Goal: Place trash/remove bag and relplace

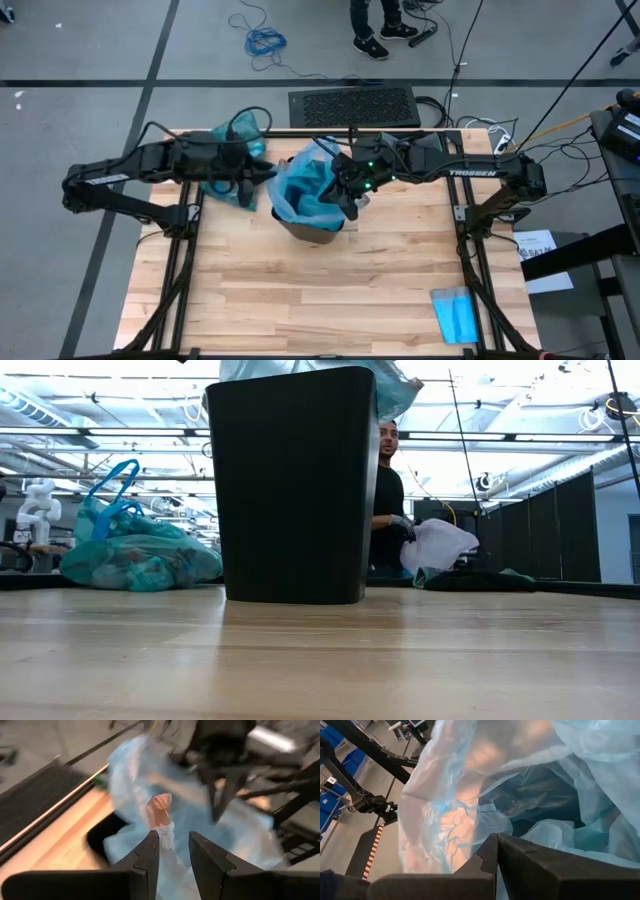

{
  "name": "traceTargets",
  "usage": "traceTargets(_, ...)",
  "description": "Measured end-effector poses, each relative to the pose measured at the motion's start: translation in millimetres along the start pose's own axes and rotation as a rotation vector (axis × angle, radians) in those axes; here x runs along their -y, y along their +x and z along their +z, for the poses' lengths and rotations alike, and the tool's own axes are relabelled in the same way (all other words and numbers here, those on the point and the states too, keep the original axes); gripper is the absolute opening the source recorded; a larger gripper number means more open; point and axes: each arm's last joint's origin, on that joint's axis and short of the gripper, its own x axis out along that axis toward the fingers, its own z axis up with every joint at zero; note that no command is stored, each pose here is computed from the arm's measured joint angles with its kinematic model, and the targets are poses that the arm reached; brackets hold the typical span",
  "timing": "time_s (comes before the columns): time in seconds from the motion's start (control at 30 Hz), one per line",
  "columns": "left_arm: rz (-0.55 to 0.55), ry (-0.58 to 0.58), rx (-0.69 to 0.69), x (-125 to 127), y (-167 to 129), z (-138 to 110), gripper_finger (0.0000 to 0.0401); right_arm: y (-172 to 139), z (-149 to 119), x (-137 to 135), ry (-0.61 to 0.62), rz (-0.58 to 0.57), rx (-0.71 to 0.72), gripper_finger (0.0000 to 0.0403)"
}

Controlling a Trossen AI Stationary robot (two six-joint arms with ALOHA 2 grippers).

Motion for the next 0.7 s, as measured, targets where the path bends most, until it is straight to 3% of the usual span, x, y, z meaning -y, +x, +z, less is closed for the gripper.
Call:
traceTargets(0.17,0.091,-0.012,-0.089,-6.6,-7.7,-11.1,0.0102,0.0,2.5,0.5,-0.011,-0.044,0.042,0.0000)
traceTargets(0.5,0.063,0.013,-0.017,-4.1,-10.3,-4.5,0.0102,-5.9,19.8,5.8,-0.035,-0.030,0.191,0.0000)
traceTargets(0.7,0.031,0.087,0.100,-0.5,-10.6,6.9,0.0103,-10.4,31.7,-11.2,-0.172,-0.004,0.366,0.0000)
